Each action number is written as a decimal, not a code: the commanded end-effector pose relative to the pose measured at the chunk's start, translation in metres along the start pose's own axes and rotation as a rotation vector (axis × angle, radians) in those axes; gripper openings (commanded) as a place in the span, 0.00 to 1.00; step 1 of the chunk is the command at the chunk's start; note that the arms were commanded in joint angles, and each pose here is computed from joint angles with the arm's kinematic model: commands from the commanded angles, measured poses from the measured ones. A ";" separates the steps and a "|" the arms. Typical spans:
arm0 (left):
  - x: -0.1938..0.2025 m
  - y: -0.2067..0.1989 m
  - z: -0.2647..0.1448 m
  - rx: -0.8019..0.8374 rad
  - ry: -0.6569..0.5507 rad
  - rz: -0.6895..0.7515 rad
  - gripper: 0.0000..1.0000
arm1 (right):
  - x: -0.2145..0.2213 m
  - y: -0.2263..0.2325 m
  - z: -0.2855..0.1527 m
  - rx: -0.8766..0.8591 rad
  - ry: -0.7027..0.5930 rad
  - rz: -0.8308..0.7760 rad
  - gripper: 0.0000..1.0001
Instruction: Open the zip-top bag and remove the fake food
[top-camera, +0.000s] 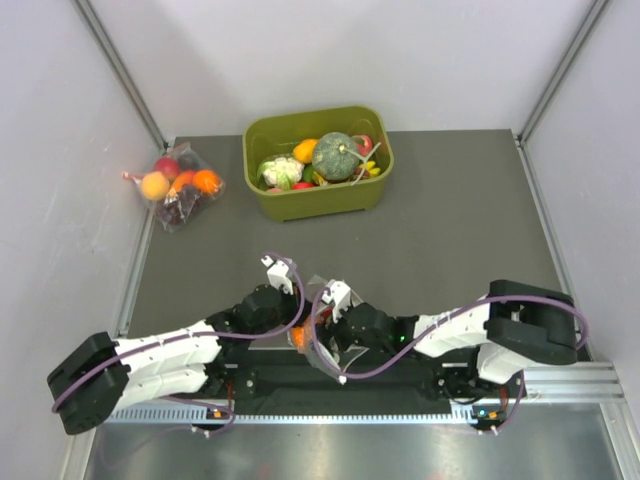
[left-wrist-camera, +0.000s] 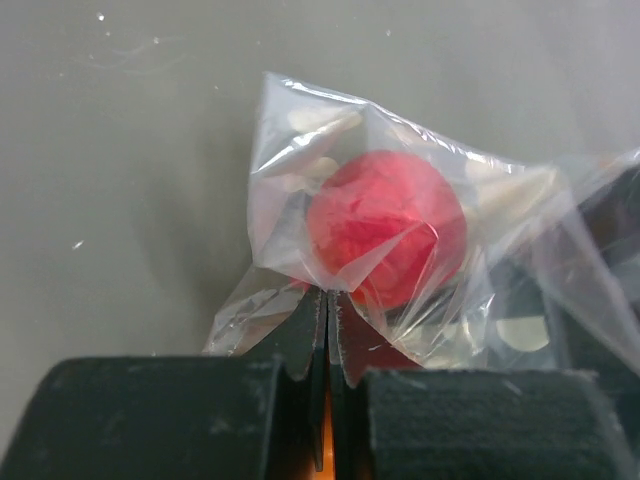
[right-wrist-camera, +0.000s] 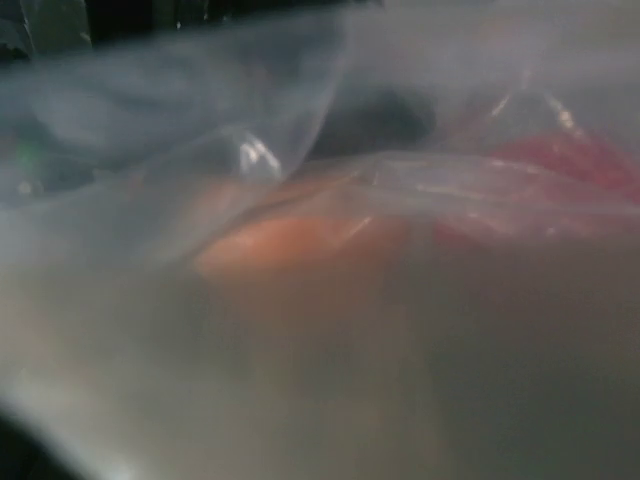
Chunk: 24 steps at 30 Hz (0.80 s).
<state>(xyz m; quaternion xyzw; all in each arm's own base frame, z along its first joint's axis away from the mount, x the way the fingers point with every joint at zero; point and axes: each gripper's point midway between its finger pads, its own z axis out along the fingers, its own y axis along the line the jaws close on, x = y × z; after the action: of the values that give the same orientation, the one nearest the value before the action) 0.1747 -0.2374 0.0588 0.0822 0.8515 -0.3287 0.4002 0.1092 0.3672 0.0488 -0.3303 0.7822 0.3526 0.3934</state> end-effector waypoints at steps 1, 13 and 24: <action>-0.018 -0.011 0.002 0.021 -0.064 -0.015 0.00 | -0.020 0.018 0.011 -0.010 -0.074 0.002 0.84; -0.013 -0.015 0.002 0.049 -0.048 -0.018 0.00 | -0.035 0.035 0.024 -0.066 -0.196 0.001 0.83; -0.019 -0.015 -0.001 0.029 -0.056 0.023 0.00 | -0.036 0.024 0.006 0.004 -0.199 -0.015 0.36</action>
<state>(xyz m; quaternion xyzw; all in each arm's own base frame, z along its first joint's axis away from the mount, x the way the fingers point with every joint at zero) 0.1760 -0.2387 0.0605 0.0822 0.8487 -0.3265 0.4078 0.1077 0.3907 0.0456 -0.3195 0.7607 0.3604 0.4352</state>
